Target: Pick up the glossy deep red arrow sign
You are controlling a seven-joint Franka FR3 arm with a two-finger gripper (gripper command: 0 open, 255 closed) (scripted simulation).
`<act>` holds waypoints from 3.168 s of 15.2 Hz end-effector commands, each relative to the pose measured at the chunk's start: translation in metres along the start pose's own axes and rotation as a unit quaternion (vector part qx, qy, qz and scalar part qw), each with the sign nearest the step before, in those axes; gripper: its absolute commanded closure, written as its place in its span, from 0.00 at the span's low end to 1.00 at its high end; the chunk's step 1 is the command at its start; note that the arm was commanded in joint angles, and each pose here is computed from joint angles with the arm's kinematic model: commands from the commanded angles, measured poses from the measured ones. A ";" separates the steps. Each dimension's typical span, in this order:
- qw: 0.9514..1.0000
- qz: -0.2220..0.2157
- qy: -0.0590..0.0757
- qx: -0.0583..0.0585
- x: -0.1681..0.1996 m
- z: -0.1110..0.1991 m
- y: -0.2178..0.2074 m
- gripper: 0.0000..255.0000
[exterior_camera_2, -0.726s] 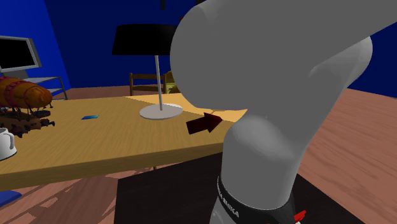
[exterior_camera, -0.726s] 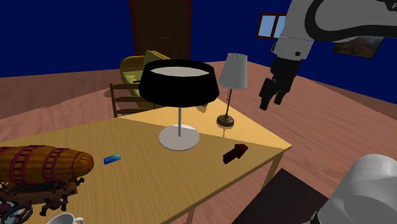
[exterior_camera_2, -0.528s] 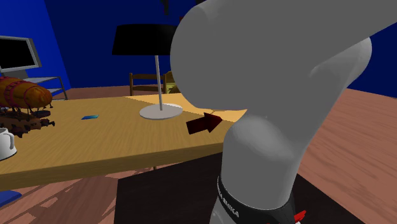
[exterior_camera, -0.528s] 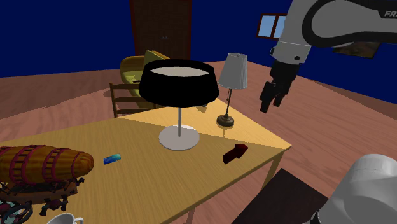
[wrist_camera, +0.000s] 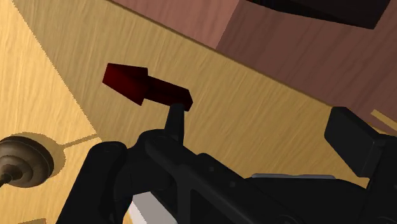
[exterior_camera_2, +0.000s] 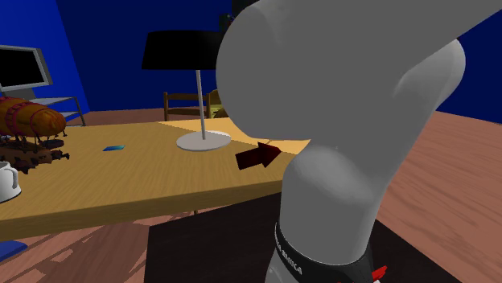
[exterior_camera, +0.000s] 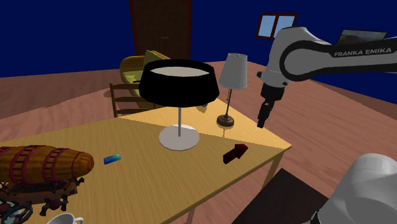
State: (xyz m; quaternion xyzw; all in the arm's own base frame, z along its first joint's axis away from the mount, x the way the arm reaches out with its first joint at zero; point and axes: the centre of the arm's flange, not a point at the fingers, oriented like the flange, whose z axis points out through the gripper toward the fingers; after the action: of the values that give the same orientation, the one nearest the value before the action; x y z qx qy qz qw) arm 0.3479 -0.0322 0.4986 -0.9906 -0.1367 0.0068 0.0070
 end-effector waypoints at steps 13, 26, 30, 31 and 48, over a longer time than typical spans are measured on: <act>0.966 -0.257 -0.028 -0.026 0.055 0.154 0.079 0.00; 0.897 -0.436 -0.048 -0.044 0.114 0.280 0.120 0.00; 0.897 -0.436 -0.048 -0.044 0.114 0.301 0.120 0.00; 0.897 -0.436 -0.048 -0.044 0.114 0.306 0.120 0.00; 0.897 -0.436 -0.048 -0.044 0.114 0.283 0.120 1.00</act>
State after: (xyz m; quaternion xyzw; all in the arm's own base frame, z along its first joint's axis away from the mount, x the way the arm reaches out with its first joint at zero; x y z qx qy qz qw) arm 0.4857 -0.1137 0.2070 -0.8294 -0.5554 0.0451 -0.0410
